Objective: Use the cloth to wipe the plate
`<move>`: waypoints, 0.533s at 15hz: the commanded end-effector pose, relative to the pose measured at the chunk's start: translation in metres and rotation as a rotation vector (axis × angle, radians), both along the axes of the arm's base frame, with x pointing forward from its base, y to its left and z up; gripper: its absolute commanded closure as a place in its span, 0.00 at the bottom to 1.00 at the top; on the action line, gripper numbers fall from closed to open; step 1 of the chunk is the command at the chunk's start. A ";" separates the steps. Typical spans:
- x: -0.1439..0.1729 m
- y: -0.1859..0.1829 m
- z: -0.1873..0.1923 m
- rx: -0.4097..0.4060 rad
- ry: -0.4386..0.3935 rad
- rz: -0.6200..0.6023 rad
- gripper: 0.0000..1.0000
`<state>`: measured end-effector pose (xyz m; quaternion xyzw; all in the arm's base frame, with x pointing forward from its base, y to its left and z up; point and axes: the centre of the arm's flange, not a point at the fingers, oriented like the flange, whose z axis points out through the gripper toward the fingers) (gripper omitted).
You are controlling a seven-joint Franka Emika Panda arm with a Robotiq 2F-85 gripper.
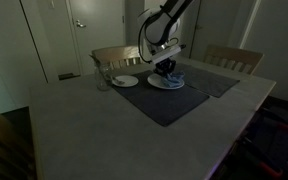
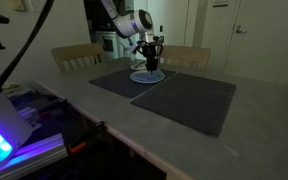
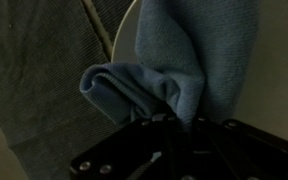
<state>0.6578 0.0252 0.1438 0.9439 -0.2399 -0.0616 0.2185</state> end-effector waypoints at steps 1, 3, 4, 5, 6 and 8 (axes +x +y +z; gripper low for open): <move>-0.002 0.007 -0.010 0.080 -0.119 0.019 0.98; 0.000 0.011 -0.007 0.126 -0.148 0.033 0.98; 0.001 0.012 -0.006 0.131 -0.157 0.041 0.98; 0.001 0.012 -0.004 0.145 -0.161 0.049 0.98; 0.001 0.011 -0.002 0.168 -0.153 0.051 0.98; -0.001 0.009 -0.001 0.223 -0.081 0.023 0.98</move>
